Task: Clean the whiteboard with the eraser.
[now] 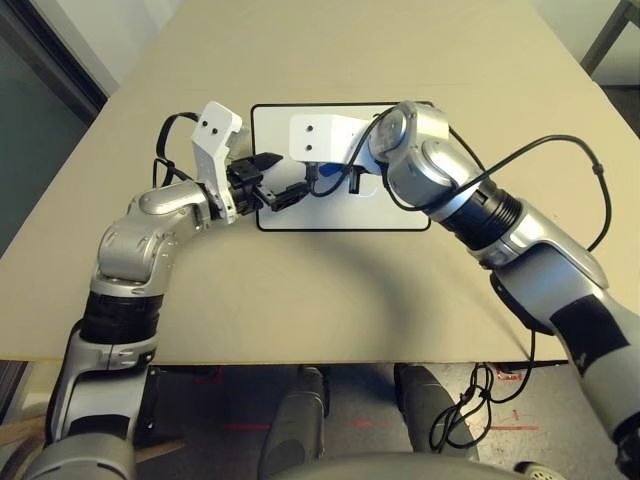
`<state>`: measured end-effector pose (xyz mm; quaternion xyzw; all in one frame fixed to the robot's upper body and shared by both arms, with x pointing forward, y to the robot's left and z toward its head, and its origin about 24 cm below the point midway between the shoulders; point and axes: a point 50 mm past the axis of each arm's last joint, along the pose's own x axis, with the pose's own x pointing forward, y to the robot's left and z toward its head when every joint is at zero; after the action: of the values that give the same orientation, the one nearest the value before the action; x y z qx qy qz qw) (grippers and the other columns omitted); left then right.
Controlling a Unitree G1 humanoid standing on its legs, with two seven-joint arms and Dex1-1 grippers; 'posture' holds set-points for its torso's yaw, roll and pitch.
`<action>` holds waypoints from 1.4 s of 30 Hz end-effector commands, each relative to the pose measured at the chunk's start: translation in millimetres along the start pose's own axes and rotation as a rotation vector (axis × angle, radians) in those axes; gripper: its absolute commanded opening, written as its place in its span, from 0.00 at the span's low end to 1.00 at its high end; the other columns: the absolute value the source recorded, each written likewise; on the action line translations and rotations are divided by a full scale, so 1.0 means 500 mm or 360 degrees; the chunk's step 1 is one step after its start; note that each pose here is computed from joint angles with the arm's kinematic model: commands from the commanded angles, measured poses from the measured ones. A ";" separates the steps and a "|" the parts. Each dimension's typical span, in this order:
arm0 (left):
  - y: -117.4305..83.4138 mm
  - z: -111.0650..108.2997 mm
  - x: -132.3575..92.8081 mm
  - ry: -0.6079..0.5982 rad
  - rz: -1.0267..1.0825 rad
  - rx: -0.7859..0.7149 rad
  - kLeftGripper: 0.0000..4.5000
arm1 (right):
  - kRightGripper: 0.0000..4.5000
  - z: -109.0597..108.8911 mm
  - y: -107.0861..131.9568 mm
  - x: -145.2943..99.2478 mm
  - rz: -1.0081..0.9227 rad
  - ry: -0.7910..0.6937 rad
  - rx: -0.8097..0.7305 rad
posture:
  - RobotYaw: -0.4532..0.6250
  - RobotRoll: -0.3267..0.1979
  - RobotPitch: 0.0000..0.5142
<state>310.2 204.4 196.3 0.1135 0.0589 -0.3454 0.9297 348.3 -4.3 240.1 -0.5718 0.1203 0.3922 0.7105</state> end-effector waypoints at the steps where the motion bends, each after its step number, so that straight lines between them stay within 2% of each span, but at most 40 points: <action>1: 0.009 0.001 -0.005 0.0017 0.0018 0.0005 1.00 | 0.13 0.007 0.013 -0.001 0.0035 -0.0028 -0.0029 | 0.45 0.62 0.32; 7: 0.009 0.001 -0.007 0.0025 0.0012 0.0008 1.00 | 0.13 -0.006 0.059 0.004 0.0161 -0.0001 -0.0085 | 0.45 0.62 0.32; 11: 0.007 -0.001 -0.007 0.0027 0.0009 0.0004 1.00 | 0.13 -0.003 0.039 0.000 0.0108 -0.0006 -0.0062 | 0.45 0.62 0.32; 15: 0.006 -0.002 -0.006 0.0028 0.0003 0.0003 1.00 | 0.13 0.007 -0.009 -0.007 -0.0039 -0.0034 0.0004 | 0.45 0.62 0.32; 18: 0.003 -0.002 -0.005 0.0027 -0.0004 0.0002 1.00 | 0.13 0.011 -0.020 -0.008 -0.0064 -0.0046 0.0026 | 0.45 0.62 0.32; 20: 0.002 -0.002 -0.003 0.0025 -0.0009 0.0001 1.00 | 0.13 0.012 -0.016 -0.006 -0.0051 -0.0049 0.0027 | 0.45 0.62 0.32; 28: 0.001 -0.003 -0.001 0.0024 -0.0016 -0.0002 1.00 | 0.13 -0.006 0.051 0.004 0.0146 -0.0001 -0.0062 | 0.45 0.62 0.31; 37: -0.002 -0.005 0.001 0.0021 -0.0022 -0.0005 1.00 | 0.13 0.010 -0.012 -0.003 -0.0051 -0.0034 0.0018 | 0.45 0.62 0.30; 42: -0.006 -0.005 0.002 0.0017 -0.0028 -0.0010 1.00 | 0.13 0.003 0.013 0.008 0.0031 -0.0012 -0.0011 | 0.45 0.62 0.29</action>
<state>311.3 204.3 196.3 0.1104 0.0604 -0.3484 0.9288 350.0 -3.4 241.7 -0.5670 0.1147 0.3870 0.7180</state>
